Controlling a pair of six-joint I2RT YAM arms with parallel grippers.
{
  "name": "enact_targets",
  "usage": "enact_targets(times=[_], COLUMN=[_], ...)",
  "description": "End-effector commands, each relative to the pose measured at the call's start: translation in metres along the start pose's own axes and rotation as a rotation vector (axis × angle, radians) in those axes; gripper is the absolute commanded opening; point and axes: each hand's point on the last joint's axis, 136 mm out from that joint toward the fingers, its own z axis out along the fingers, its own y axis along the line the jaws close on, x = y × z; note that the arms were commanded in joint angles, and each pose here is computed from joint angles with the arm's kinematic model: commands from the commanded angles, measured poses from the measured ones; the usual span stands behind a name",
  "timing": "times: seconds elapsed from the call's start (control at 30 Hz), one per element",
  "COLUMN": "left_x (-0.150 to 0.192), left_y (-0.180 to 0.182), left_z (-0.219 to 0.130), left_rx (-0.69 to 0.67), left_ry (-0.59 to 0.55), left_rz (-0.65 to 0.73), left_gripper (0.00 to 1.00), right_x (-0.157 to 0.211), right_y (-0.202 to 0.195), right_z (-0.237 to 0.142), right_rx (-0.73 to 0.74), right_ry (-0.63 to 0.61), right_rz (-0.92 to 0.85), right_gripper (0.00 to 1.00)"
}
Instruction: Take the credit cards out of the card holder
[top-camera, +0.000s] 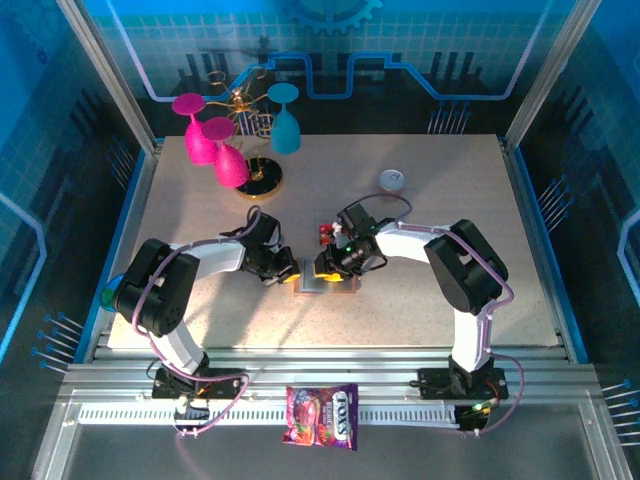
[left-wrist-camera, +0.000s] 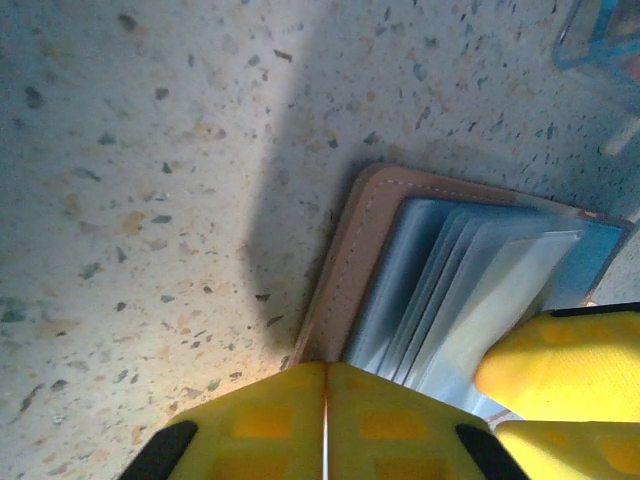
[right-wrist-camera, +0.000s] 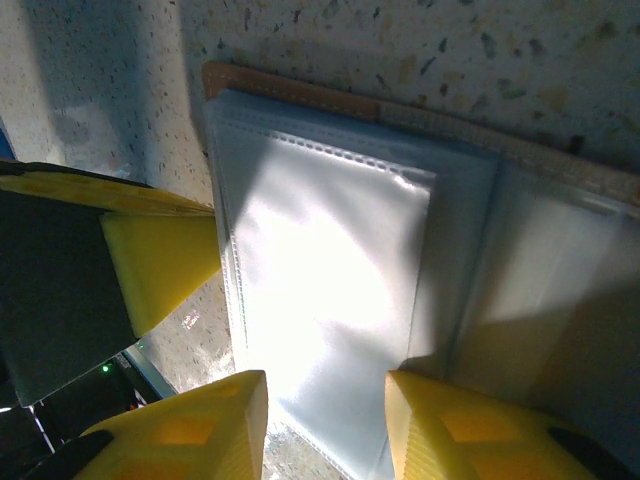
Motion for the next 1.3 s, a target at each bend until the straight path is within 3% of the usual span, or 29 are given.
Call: enact_targets(times=[0.0, 0.3, 0.53, 0.97, 1.27], left_x=[-0.002, -0.001, 0.004, 0.005, 0.006], left_y=[-0.017, -0.046, -0.039, -0.032, -0.033], left_z=[-0.014, -0.019, -0.003, 0.003, 0.004], left_rx=[0.02, 0.098, 0.08, 0.049, 0.05], left_ry=[-0.023, -0.028, 0.006, 0.011, 0.014], left_rz=[0.031, 0.035, 0.017, 0.012, 0.013], left_gripper=[0.12, 0.15, 0.18, 0.31, 0.32], right_x=[0.003, 0.005, 0.005, 0.005, 0.006], right_y=[0.001, -0.001, -0.003, -0.005, -0.006], right_z=[-0.003, -0.004, -0.005, -0.005, -0.004], right_rx=[0.009, -0.01, -0.031, -0.076, -0.102], right_ry=[-0.005, -0.014, -0.02, -0.026, -0.025], right_rz=[-0.001, 0.009, 0.025, 0.046, 0.055], right_gripper=[0.38, 0.37, 0.36, 0.36, 0.36])
